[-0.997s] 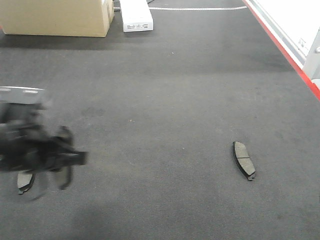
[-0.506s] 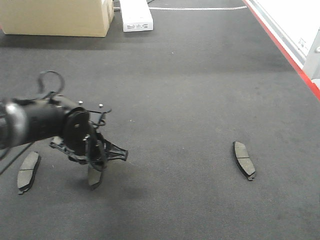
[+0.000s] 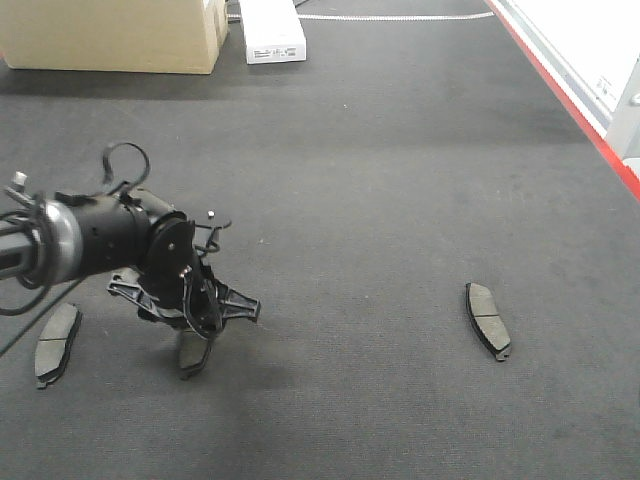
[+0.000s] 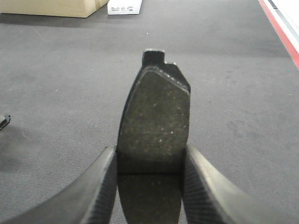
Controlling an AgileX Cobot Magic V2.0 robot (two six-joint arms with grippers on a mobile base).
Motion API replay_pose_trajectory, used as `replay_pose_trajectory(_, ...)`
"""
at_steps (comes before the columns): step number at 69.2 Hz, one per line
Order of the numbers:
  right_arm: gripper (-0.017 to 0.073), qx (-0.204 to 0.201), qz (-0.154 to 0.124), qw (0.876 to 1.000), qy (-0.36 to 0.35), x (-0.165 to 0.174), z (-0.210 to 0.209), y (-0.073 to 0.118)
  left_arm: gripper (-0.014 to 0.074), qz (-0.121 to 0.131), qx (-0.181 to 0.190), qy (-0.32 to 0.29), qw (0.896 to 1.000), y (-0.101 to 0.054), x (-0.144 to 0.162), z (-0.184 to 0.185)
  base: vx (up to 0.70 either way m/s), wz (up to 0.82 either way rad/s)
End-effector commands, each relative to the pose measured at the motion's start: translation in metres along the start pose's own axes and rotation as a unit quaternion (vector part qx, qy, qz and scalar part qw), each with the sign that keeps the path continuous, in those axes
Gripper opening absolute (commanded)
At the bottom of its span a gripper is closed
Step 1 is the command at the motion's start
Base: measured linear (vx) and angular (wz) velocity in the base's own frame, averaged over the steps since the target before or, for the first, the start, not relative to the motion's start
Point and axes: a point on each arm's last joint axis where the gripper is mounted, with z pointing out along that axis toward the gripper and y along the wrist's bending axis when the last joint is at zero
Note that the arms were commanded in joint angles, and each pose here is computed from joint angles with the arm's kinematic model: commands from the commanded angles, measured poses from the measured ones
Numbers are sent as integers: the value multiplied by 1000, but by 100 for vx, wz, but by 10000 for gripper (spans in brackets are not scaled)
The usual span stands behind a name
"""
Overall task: Move and align brake pads A on conveyor
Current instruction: 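Lower the left gripper's brake pad onto the belt beside the nearer pad, then open the left gripper and raise it off the placed pad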
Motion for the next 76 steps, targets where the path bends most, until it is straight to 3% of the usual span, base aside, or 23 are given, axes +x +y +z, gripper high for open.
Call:
replay_pose_trajectory(1,-3,8,-4,998,-61,-18,-4,-1,423,5,19,-75,997,2,-11,-52,0,0)
replay_pose_trajectory(13,-3,8,-4,998,-61,-18,-4,-1,423,6,28,-134,991,15,2,-111,0,0)
replay_pose_trajectory(19,-3,8,-4,998,-60,-18,-4,-1,423,20,33,-175,984,24,15,-137,0,0)
replay_pose_trajectory(37,-3,8,-4,998,-60,-18,-4,-1,423,23,47,-269,962,56,82,-194,0,0)
replay_pose_trajectory(53,-3,8,-4,998,-60,-18,-4,-1,423,48,64,-358,930,79,146,-217,0,0)
replay_pose_trajectory(66,-3,8,-4,998,-60,-18,-4,-1,423,37,81,-421,903,98,200,-224,0,0)
replay_pose_trajectory(76,-3,8,-4,998,-60,-18,-4,-1,423,29,96,-475,874,109,231,-224,0,0)
